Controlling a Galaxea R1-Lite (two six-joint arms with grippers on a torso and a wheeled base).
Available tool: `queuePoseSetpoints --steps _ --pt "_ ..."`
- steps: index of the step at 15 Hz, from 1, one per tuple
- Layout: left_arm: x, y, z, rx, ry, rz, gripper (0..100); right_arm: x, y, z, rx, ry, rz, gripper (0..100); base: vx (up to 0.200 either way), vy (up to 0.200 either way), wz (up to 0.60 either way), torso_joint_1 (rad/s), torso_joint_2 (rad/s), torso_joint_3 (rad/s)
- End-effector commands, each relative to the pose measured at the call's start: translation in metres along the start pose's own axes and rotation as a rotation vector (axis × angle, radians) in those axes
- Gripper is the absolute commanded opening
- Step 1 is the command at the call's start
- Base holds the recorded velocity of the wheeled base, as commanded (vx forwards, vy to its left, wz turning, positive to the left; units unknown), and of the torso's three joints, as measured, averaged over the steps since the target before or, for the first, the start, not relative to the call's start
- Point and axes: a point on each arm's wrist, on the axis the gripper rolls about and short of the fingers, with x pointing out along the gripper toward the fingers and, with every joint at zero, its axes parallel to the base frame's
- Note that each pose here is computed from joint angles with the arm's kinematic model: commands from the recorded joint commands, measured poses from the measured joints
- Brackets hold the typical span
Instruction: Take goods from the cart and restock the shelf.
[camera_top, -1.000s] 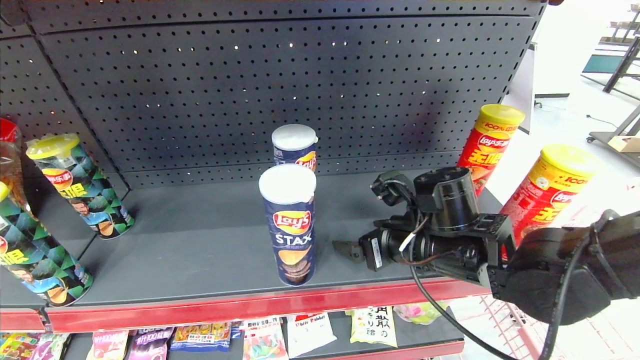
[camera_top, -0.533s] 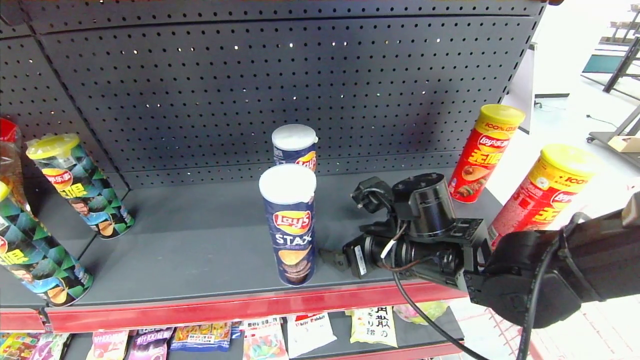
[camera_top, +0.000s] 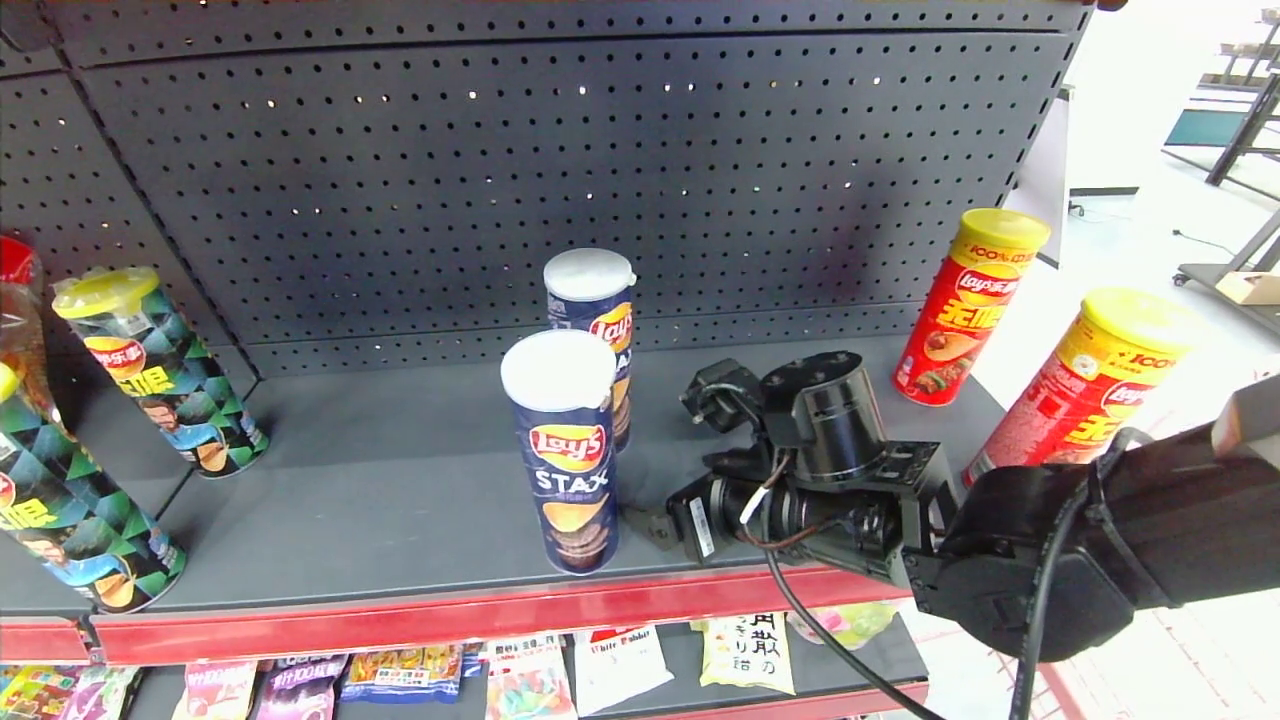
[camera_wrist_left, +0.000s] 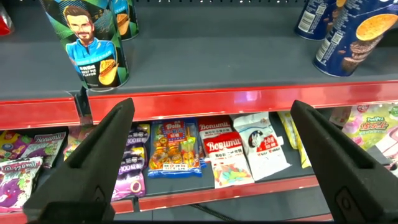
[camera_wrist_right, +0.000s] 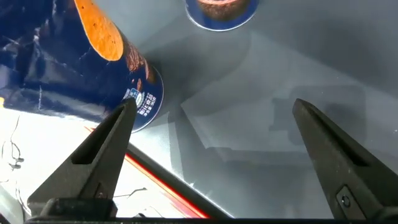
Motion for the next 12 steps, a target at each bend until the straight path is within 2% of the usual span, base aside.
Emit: queuePoseSetpoints --steps 1,4,6,9,12 --pt "0.000 0.000 0.000 0.000 0.002 0.000 100 0.000 0.001 0.000 -0.002 0.000 0.003 100 0.000 0.000 0.00 0.000 0.00 0.000" --pt "0.000 0.000 0.000 0.000 0.000 0.000 100 -0.002 -0.003 -0.002 0.003 0.004 -0.006 100 0.000 0.000 0.00 0.000 0.00 0.000" --pt "0.000 0.000 0.000 0.000 0.000 0.000 100 -0.019 -0.006 0.001 0.007 -0.016 -0.010 100 0.000 0.000 0.00 0.000 0.00 0.000" --pt "0.000 0.000 0.000 0.000 0.002 0.000 100 -0.065 -0.011 -0.001 0.012 -0.057 -0.015 100 0.000 0.000 0.00 0.000 0.00 0.000" --pt "0.000 0.000 0.000 0.000 0.000 0.000 100 -0.139 -0.016 -0.015 0.018 -0.142 0.000 100 0.000 0.000 0.00 0.000 0.00 0.000"
